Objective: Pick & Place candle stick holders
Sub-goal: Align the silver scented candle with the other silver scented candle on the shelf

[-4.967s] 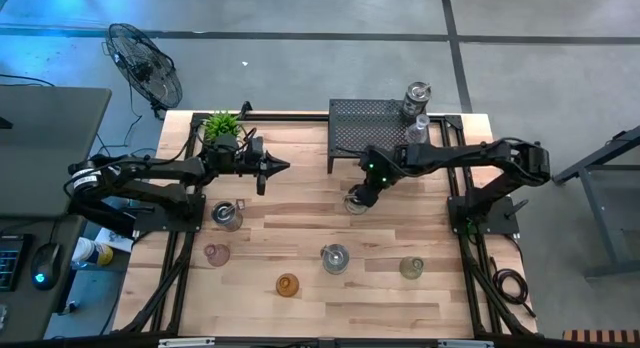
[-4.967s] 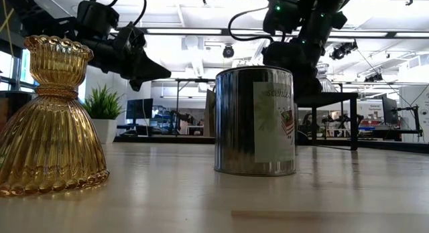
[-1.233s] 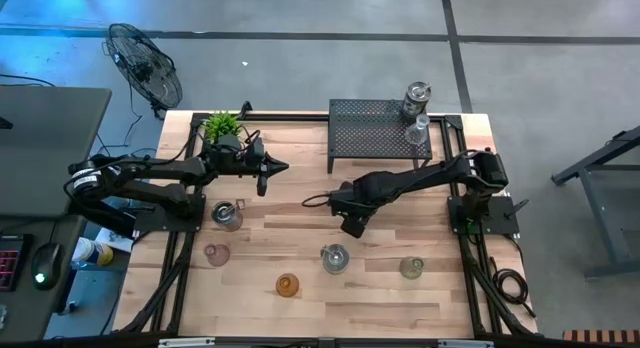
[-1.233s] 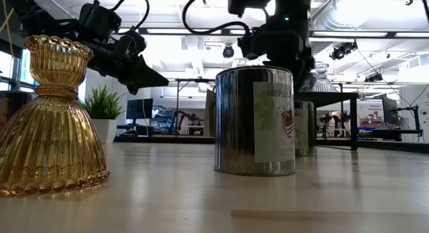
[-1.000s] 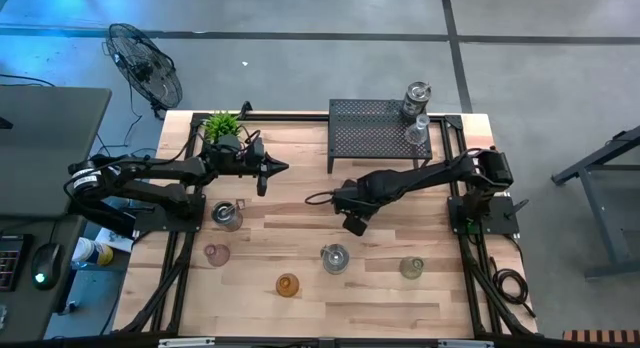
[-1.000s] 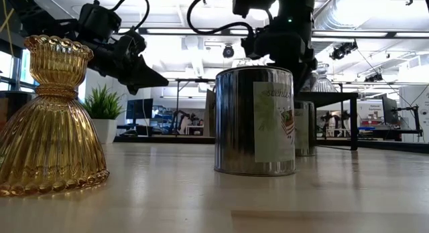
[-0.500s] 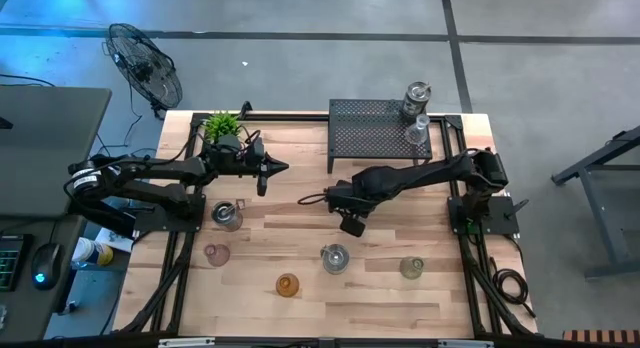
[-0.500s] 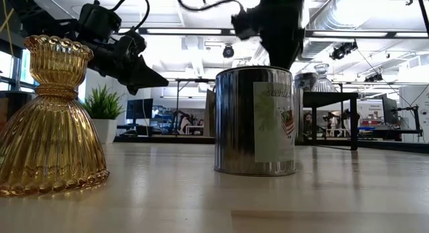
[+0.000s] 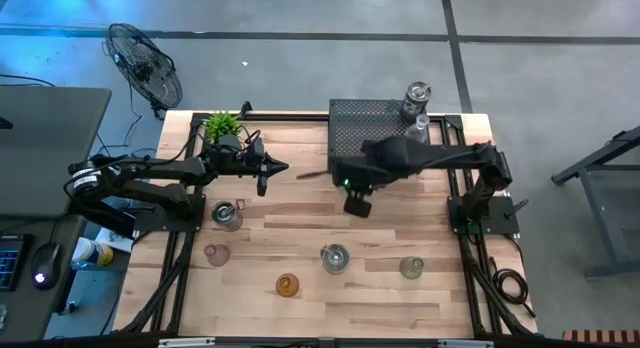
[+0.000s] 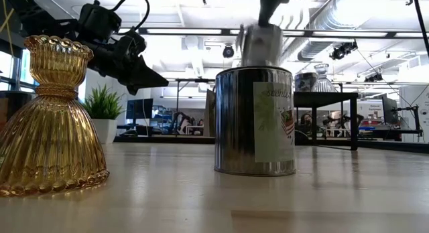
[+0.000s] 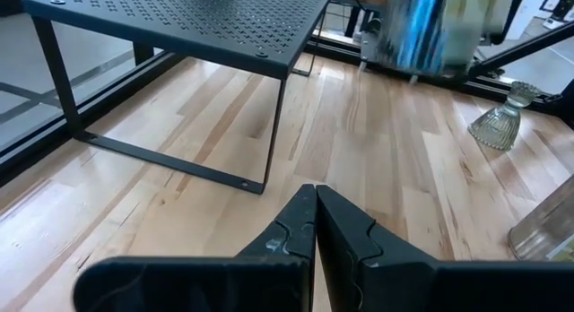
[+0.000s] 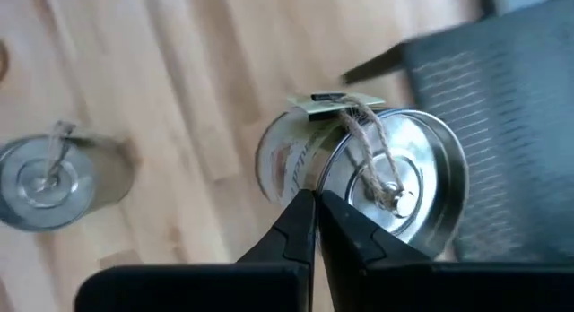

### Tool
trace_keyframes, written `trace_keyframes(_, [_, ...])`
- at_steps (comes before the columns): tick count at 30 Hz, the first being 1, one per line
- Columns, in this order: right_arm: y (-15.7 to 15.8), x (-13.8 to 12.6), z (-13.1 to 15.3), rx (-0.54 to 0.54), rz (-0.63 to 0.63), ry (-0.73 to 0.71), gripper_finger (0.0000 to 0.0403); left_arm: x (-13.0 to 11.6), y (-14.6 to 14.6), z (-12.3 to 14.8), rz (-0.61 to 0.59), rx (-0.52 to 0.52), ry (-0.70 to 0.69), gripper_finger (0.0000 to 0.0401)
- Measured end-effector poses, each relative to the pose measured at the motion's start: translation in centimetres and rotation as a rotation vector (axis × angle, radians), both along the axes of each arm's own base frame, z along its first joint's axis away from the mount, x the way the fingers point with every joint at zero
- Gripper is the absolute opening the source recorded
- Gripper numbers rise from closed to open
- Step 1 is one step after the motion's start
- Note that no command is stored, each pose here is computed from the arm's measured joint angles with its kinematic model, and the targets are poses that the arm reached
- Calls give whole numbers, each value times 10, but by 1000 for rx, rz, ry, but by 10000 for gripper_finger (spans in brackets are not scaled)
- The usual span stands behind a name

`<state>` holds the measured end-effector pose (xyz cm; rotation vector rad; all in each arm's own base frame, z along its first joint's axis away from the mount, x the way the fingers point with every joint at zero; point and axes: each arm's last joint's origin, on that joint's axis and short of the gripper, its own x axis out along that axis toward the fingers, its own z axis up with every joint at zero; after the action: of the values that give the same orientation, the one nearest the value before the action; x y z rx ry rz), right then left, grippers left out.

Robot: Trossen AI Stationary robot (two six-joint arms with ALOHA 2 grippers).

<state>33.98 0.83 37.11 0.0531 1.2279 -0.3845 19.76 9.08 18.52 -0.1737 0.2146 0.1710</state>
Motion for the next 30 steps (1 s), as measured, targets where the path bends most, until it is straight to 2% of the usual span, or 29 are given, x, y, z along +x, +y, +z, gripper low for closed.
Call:
trace_keyframes(5, [-28,-13,32,-94,18,-9,2,0,0,0,0,0,0,4])
trace_keyframes(9, [-60,-20,44,-138,56,6,2,0,0,0,-1,0,-2,4])
trace_keyframes(22, [-178,-60,44,-201,224,161,1,0,0,0,-3,-3,-6,4])
trace_keyframes(30, [-218,-83,44,-169,230,113,1,0,0,0,-3,-5,-6,4])
